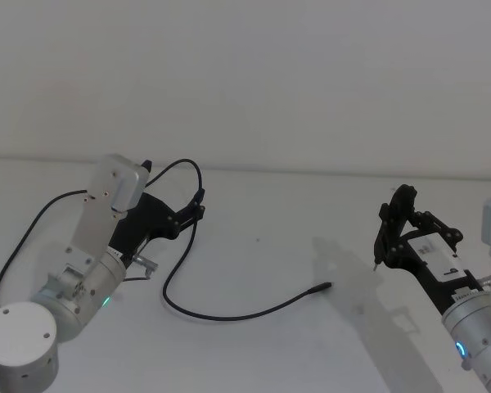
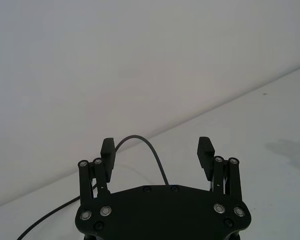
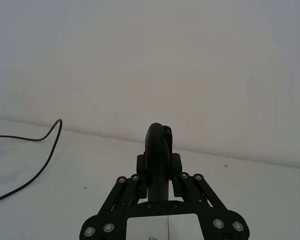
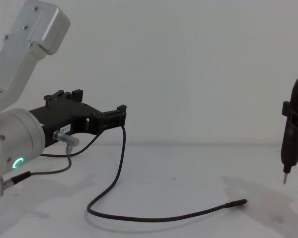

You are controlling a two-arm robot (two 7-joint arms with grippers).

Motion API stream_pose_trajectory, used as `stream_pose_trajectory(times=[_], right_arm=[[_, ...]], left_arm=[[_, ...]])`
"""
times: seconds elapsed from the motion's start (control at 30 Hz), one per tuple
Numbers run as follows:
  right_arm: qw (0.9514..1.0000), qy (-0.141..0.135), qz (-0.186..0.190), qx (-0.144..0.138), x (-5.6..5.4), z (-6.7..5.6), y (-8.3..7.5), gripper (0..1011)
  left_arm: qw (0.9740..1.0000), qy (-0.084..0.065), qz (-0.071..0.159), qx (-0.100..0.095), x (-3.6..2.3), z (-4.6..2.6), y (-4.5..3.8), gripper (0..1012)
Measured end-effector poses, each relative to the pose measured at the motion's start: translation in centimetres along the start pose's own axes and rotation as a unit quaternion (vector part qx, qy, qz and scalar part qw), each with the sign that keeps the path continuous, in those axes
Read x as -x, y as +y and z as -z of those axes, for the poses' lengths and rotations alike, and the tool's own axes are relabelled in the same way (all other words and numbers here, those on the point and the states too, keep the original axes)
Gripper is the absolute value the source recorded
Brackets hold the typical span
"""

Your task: Pick up the data cable with the one hand.

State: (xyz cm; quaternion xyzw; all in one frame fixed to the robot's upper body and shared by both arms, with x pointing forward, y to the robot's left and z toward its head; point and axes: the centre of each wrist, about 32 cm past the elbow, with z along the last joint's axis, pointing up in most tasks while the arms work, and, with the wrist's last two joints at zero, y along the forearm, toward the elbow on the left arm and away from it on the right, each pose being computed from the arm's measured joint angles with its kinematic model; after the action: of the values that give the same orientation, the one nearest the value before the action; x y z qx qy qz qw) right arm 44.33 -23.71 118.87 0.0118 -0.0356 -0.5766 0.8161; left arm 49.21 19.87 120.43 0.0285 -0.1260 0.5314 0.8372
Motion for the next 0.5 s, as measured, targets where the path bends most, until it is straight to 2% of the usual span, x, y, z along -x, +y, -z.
stream_pose_trajectory(times=[0.5], right_arm=[[1.0000, 0.000, 0.000, 0.000, 0.00, 0.00, 0.00, 268]], left_arm=[[1.0000, 0.000, 0.000, 0.000, 0.03, -0.02, 0.00, 1001]])
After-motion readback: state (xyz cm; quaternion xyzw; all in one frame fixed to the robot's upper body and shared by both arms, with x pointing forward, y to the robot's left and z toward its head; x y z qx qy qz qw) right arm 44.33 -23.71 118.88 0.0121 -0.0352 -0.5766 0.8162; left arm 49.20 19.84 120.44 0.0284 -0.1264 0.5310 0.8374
